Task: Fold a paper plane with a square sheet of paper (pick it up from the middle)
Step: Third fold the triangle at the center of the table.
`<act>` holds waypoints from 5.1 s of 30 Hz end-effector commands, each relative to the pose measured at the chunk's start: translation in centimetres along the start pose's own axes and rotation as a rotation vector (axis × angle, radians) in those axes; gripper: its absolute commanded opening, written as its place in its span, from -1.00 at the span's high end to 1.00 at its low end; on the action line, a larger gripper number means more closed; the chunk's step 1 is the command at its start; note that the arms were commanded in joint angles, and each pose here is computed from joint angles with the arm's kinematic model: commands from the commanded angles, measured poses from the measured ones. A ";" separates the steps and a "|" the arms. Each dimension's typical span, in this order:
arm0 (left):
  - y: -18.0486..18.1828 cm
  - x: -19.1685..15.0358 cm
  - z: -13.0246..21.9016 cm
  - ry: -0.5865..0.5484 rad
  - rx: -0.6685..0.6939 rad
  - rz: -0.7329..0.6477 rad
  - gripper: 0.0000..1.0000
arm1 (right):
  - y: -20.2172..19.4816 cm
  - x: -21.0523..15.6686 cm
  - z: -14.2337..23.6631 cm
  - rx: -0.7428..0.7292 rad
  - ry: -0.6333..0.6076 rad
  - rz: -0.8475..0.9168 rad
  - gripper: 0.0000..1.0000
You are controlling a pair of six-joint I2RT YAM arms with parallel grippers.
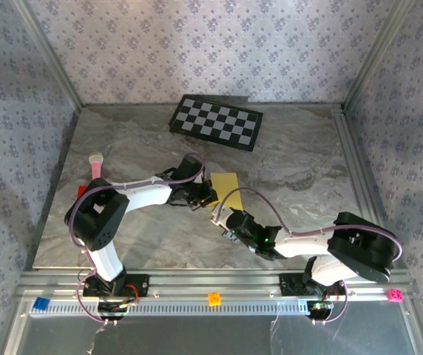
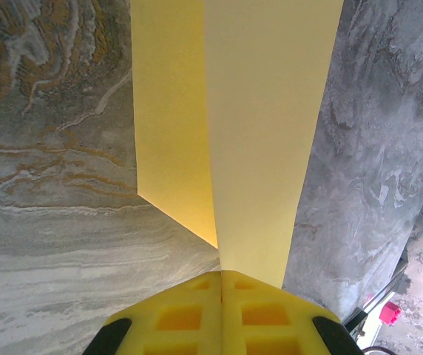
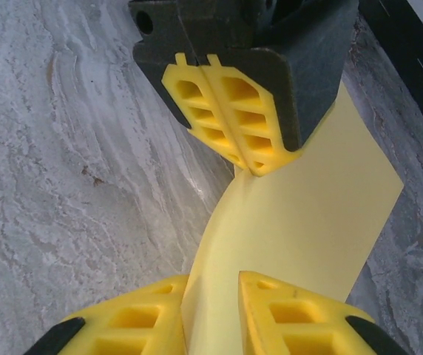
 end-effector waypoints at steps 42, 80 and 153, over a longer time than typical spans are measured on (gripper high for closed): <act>-4.5 6.2 0.1 -0.002 -0.039 -0.155 0.61 | 0.3 1.8 -1.7 0.580 0.014 -0.738 1.00; 1.8 6.3 -5.2 0.054 0.176 -0.136 0.69 | -3.2 -3.8 -3.3 0.549 0.174 -1.009 1.00; 1.5 6.1 -5.5 0.065 0.155 -0.128 0.67 | -4.2 -6.1 -5.0 0.490 0.322 -0.964 1.00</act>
Point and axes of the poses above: each hand's point on the last joint's axis, 136 mm out from that joint toward the fingers, its own z axis back along the fingers, its own y axis along the line the jaws close on, x = y × z, the point moved 2 cm from there along z, back along the fingers, and after that the axes turned 10 degrees about z, right-handed, at the moved point
